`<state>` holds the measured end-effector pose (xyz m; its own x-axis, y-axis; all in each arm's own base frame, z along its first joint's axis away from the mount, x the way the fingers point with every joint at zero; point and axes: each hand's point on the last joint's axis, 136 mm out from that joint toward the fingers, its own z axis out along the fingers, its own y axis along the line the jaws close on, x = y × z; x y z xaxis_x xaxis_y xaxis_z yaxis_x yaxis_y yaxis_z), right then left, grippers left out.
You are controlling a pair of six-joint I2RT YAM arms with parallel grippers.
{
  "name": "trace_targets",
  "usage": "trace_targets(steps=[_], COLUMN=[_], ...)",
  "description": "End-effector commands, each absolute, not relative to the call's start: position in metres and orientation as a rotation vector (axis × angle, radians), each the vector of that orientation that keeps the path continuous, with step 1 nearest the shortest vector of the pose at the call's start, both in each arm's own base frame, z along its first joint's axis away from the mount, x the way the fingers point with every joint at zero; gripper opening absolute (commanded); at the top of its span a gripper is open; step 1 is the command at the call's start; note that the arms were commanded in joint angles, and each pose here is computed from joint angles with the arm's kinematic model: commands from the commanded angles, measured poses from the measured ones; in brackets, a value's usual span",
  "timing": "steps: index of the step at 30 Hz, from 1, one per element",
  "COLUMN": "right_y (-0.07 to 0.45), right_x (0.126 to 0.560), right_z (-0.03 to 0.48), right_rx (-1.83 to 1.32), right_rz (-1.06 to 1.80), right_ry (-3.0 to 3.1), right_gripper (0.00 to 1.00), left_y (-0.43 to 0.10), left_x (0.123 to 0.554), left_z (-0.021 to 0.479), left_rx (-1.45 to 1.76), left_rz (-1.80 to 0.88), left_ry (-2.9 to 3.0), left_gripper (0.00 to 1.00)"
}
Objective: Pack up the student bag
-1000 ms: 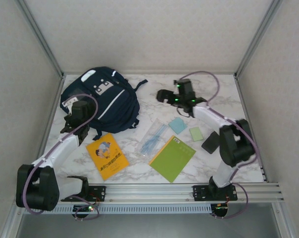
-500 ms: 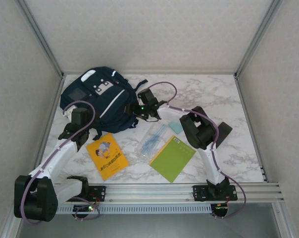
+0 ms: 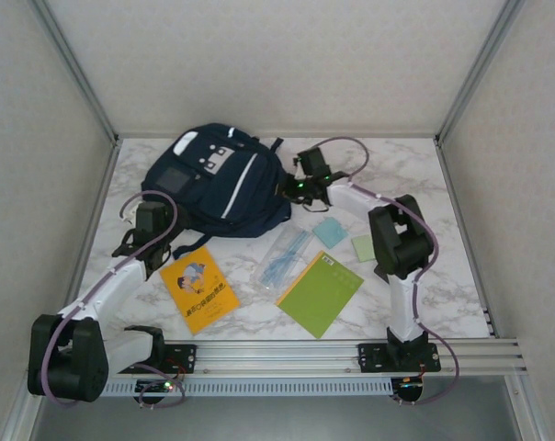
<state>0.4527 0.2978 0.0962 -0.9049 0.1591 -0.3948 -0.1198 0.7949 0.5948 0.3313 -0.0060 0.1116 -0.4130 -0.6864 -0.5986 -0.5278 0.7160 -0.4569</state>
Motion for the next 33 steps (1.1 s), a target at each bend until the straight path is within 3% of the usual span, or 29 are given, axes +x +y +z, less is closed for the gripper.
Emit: trace_targets(steps=[1, 12, 17, 24, 33], right_y=[0.252, 0.246, 0.244, 0.249, 0.348], right_x=[0.474, 0.485, 0.472, 0.423, 0.334], right_z=[0.118, 0.093, 0.086, 0.117, 0.12], right_rx=[-0.07, -0.103, -0.009, 0.178, 0.062], right_rz=[0.748, 0.83, 0.88, 1.092, 1.28], right_ry=[2.498, 2.551, 2.568, 2.477, 2.585], right_gripper=[0.0, 0.0, 0.0, 0.0, 0.0], left_y=[-0.021, -0.091, -0.095, -0.101, -0.147], left_x=[0.346, 0.387, 0.408, 0.456, 0.544], left_z=[0.119, 0.088, 0.075, 0.05, 0.063], left_rx=[-1.007, -1.239, -1.239, -1.158, -1.027], left_rz=[-0.406, -0.673, -0.607, -0.534, -0.73], left_ry=[2.051, 2.016, 2.029, 2.065, 2.039], left_gripper=[1.0, 0.98, 0.96, 0.98, 0.97])
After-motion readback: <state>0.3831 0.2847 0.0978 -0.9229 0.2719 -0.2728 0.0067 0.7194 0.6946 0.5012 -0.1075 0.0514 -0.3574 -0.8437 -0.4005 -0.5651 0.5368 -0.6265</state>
